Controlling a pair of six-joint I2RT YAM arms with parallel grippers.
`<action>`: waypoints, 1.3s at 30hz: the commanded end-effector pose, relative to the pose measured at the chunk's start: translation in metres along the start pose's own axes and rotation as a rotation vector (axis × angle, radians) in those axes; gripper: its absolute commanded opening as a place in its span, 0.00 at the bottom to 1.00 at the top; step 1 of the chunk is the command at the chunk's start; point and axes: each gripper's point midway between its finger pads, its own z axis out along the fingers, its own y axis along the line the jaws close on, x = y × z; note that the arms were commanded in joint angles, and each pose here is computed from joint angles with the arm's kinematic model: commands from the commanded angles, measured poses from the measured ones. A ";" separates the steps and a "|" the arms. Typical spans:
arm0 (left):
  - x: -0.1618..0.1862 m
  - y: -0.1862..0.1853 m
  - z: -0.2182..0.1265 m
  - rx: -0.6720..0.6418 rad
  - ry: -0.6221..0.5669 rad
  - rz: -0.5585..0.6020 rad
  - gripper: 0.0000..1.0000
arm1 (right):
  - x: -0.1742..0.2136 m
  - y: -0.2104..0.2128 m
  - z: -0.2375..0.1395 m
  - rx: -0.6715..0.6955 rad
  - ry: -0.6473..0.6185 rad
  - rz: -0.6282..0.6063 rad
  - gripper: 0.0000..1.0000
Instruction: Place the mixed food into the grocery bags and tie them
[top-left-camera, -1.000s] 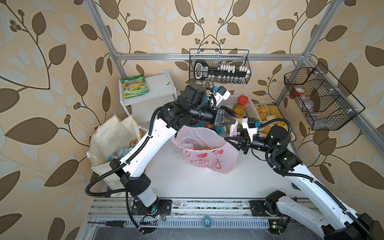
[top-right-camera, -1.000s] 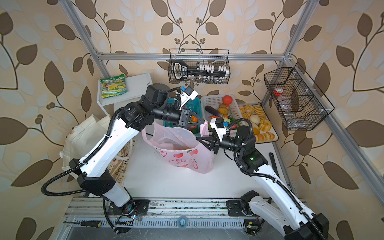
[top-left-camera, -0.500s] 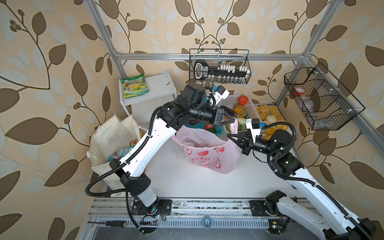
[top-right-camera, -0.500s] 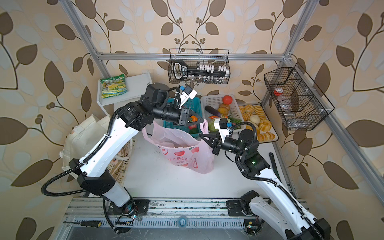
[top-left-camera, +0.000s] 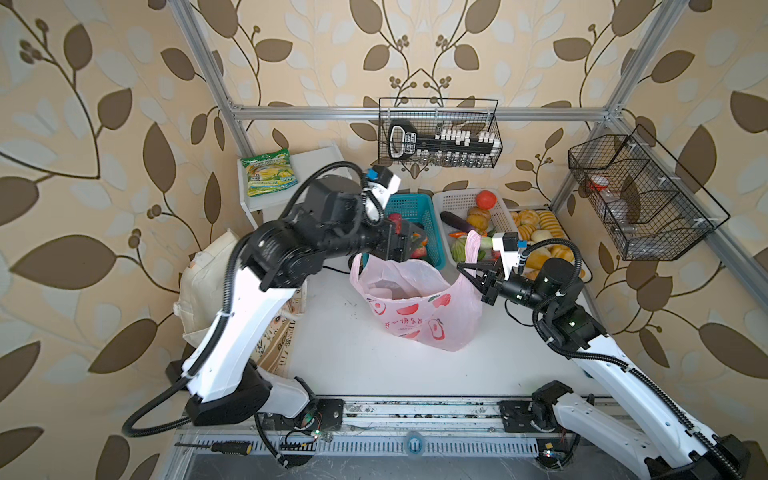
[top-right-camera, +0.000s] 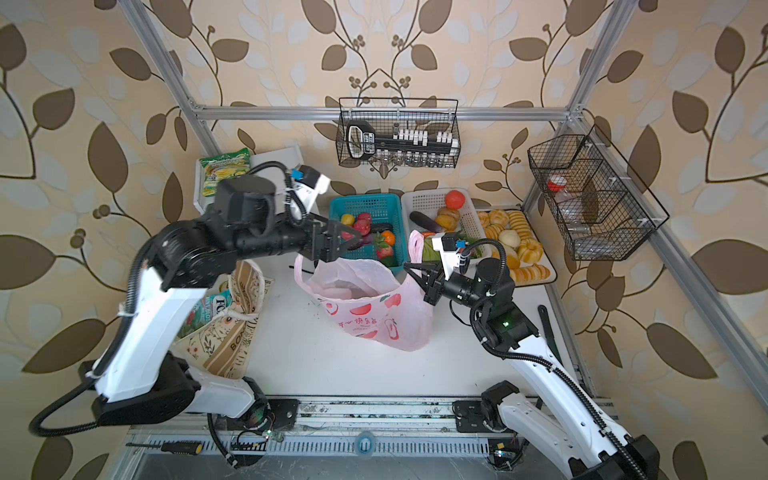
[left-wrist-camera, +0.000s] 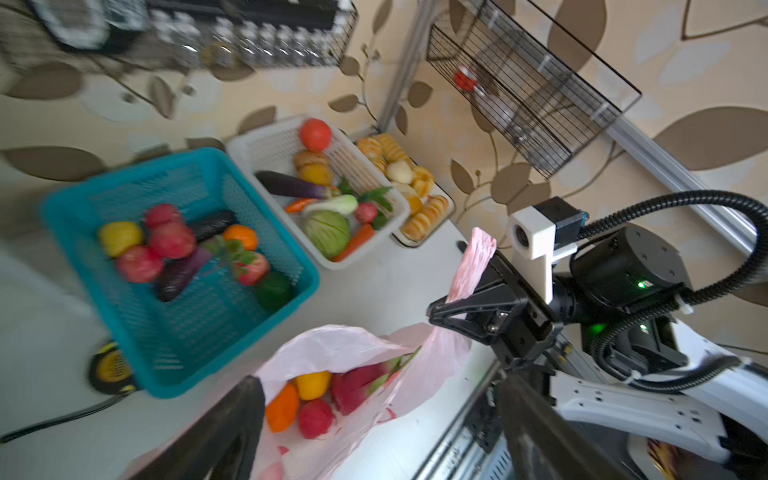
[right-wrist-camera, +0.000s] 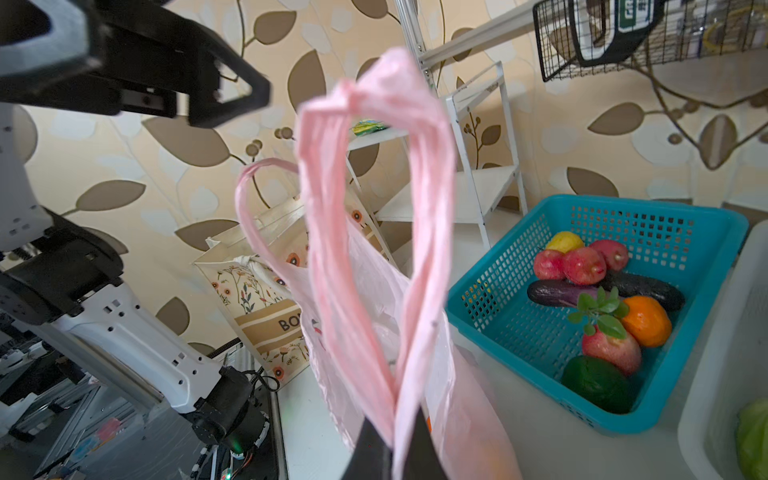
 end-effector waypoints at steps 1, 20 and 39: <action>0.023 0.066 -0.028 -0.348 0.033 0.043 0.93 | -0.012 -0.002 -0.002 0.032 -0.016 0.014 0.00; 0.067 0.072 0.014 -0.350 0.316 0.091 0.60 | -0.019 -0.005 -0.006 0.083 0.001 -0.001 0.00; 0.051 0.031 -0.017 -0.134 0.276 0.136 0.00 | -0.009 -0.009 -0.002 0.089 0.084 0.018 0.00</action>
